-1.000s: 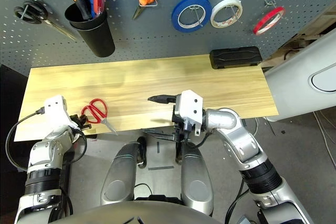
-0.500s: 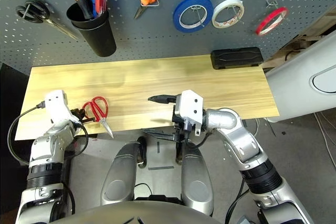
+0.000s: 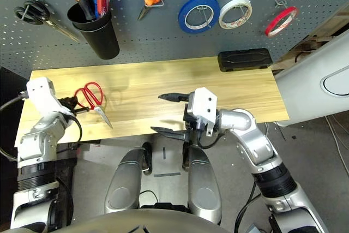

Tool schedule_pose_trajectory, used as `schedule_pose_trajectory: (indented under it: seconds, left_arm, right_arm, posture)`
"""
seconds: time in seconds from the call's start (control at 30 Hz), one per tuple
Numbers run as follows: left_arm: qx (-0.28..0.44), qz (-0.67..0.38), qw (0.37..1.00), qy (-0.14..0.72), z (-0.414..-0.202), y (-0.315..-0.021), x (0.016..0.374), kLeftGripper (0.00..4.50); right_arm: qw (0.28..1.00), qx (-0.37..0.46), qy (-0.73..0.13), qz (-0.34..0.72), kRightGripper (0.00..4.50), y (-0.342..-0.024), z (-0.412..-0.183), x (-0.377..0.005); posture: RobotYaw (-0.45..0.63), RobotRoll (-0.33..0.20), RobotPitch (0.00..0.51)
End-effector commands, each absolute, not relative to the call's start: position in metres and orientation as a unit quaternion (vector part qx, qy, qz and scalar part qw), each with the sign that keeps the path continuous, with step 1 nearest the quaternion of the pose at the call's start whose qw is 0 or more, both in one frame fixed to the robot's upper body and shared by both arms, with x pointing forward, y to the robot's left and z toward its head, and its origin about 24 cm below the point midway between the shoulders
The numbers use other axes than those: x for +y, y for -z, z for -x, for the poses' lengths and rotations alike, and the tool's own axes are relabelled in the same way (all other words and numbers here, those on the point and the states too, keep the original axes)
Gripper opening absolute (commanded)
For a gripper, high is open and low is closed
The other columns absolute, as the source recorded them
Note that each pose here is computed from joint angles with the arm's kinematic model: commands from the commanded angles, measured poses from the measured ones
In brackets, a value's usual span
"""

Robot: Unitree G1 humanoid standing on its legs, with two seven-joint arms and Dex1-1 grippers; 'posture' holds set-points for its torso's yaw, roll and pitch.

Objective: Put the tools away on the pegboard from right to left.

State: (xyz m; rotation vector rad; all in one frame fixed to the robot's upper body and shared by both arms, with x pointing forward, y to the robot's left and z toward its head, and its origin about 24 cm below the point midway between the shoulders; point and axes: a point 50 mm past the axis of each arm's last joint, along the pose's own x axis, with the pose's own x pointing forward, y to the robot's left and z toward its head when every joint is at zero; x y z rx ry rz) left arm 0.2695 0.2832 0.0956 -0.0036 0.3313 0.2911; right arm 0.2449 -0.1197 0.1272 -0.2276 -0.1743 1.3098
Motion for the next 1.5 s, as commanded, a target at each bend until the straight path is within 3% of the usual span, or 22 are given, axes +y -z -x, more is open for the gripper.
schedule_pose_trajectory:
  seconds: [0.03, 0.43, 0.63, 0.83, 1.03, 1.5]
  left_arm:
    - [0.160, 0.002, 0.976, -0.148, -0.261, -0.100, 0.290, 0.03]
    - [0.092, -0.003, 0.982, -0.165, -0.248, -0.123, 0.308, 0.03]
    - [0.045, 0.007, 0.984, -0.170, -0.247, -0.129, 0.309, 0.03]
    - [-0.004, 0.002, 0.987, -0.161, -0.245, -0.139, 0.308, 0.03]
    - [-0.099, -0.014, 0.984, -0.150, -0.237, -0.159, 0.312, 0.03]
    - [-0.146, -0.019, 0.984, -0.102, -0.252, -0.183, 0.303, 0.03]
  right_arm:
    - [0.789, -0.081, -0.601, 0.094, 4.50, -0.129, -0.248, -0.131]
    - [0.815, -0.096, -0.571, 0.028, 4.50, -0.149, -0.257, -0.166]
    - [0.826, -0.098, -0.555, 0.010, 4.50, -0.153, -0.259, -0.178]
    - [0.831, -0.117, -0.543, 0.013, 4.50, -0.159, -0.263, -0.184]
    - [0.831, -0.143, -0.537, -0.010, 4.50, -0.173, -0.260, -0.195]
    - [0.816, -0.153, -0.557, 0.006, 4.50, -0.203, -0.263, -0.205]
  posture:
    - [0.02, 0.000, 0.247]
    - [0.05, 0.000, 0.121]
    - [0.06, 0.000, 0.084]
    - [0.06, 0.000, 0.075]
    - [0.05, 0.000, 0.073]
    - [0.04, 0.000, 0.061]
